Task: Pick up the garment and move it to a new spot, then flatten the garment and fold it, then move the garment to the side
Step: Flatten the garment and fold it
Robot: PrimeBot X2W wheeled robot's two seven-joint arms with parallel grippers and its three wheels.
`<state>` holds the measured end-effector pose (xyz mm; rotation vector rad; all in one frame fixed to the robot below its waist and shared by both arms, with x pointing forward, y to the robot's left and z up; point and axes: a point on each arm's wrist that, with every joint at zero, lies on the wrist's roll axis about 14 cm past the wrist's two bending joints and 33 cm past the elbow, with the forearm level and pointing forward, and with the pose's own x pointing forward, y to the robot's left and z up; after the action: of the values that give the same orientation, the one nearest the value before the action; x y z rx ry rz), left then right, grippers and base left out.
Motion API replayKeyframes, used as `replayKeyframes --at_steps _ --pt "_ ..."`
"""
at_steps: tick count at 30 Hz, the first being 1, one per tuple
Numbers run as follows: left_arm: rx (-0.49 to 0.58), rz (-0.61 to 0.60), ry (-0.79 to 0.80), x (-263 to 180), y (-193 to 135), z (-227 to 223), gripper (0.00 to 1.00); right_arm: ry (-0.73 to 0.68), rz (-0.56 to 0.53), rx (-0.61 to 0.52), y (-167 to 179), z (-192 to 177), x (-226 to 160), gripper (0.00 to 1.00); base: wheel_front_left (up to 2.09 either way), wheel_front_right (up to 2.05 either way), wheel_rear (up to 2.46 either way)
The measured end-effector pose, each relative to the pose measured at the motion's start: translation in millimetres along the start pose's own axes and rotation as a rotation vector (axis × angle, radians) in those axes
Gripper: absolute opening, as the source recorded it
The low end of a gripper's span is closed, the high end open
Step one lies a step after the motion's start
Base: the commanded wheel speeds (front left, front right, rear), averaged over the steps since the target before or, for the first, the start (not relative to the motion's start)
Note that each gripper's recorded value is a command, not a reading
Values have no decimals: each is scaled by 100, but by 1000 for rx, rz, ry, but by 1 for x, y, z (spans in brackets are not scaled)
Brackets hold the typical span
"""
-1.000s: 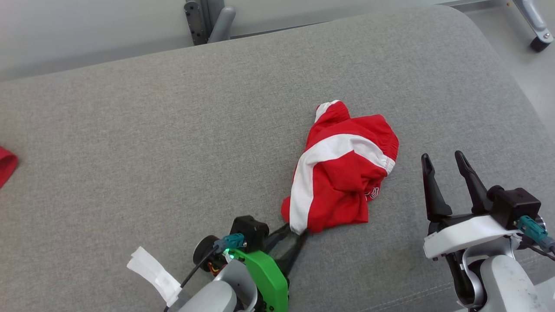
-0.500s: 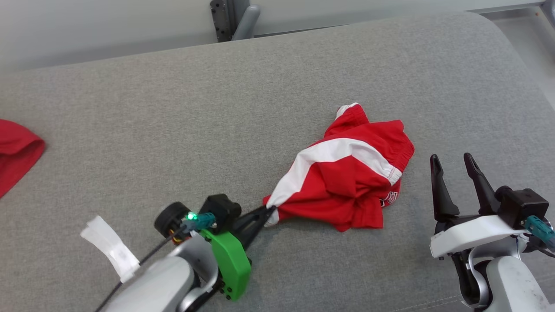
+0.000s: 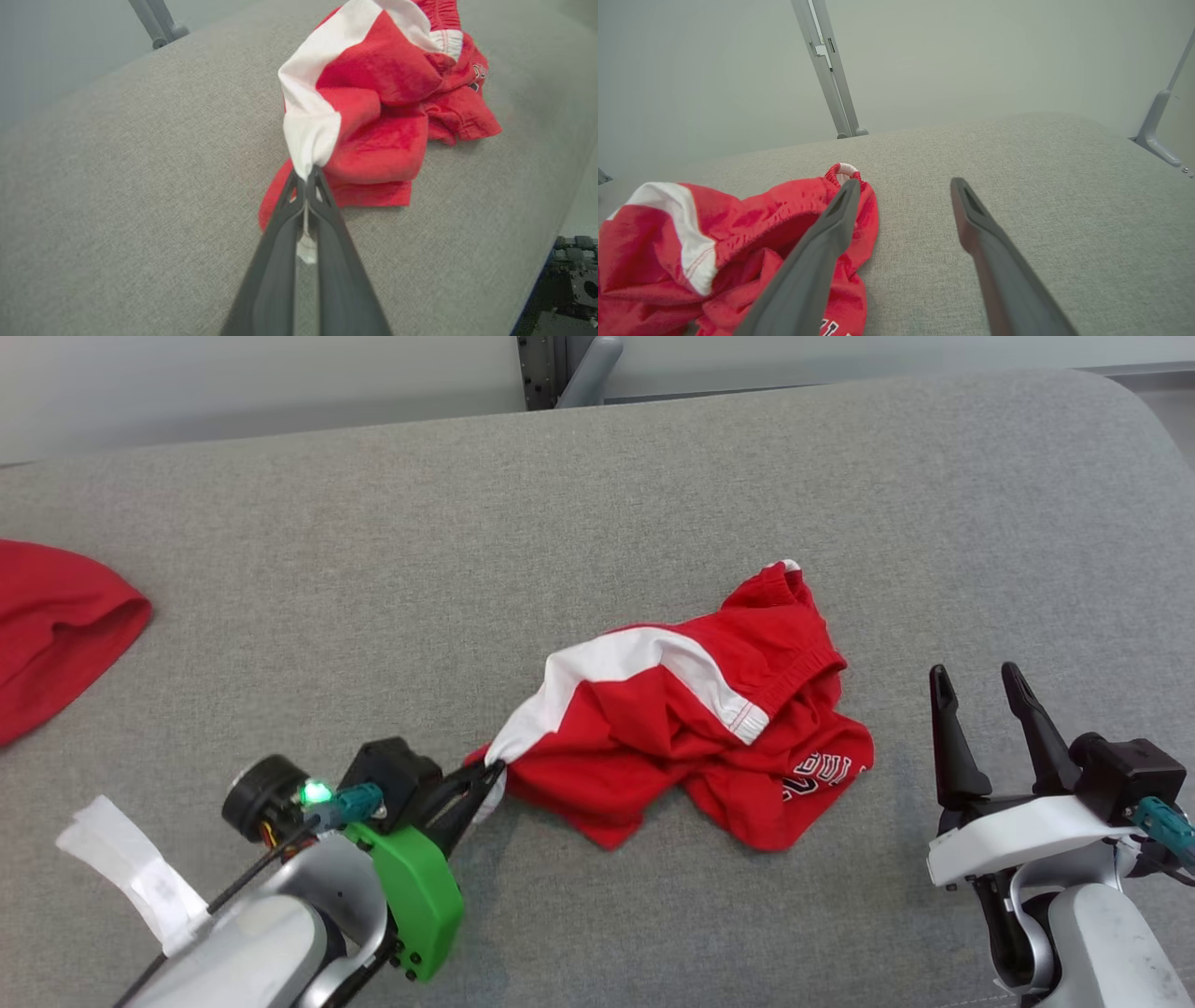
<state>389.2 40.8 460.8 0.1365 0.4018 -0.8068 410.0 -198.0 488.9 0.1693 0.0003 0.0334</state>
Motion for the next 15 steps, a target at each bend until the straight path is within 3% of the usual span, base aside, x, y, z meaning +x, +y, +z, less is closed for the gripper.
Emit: replayKeyframes --at_steps 2,3,4,5,6,15 --pt "-76 11 19 3 -3 -17 0 3 1 3 1 -1 2 100 0 0 0" --pt "-105 16 27 5 -4 -24 7 3 1 4 1 -2 2 100 0 0 0" --pt "-131 23 23 7 -5 -28 40 2 0 4 0 -1 3 100 0 0 0" --pt "-165 32 12 9 -5 -31 82 2 0 3 0 -1 3 100 0 0 0" --pt "-190 37 7 12 -6 -33 100 2 0 3 0 -1 4 100 0 0 0" --pt "-294 189 -208 7 17 -11 100 -17 -2 -6 -1 8 2 100 0 0 0"
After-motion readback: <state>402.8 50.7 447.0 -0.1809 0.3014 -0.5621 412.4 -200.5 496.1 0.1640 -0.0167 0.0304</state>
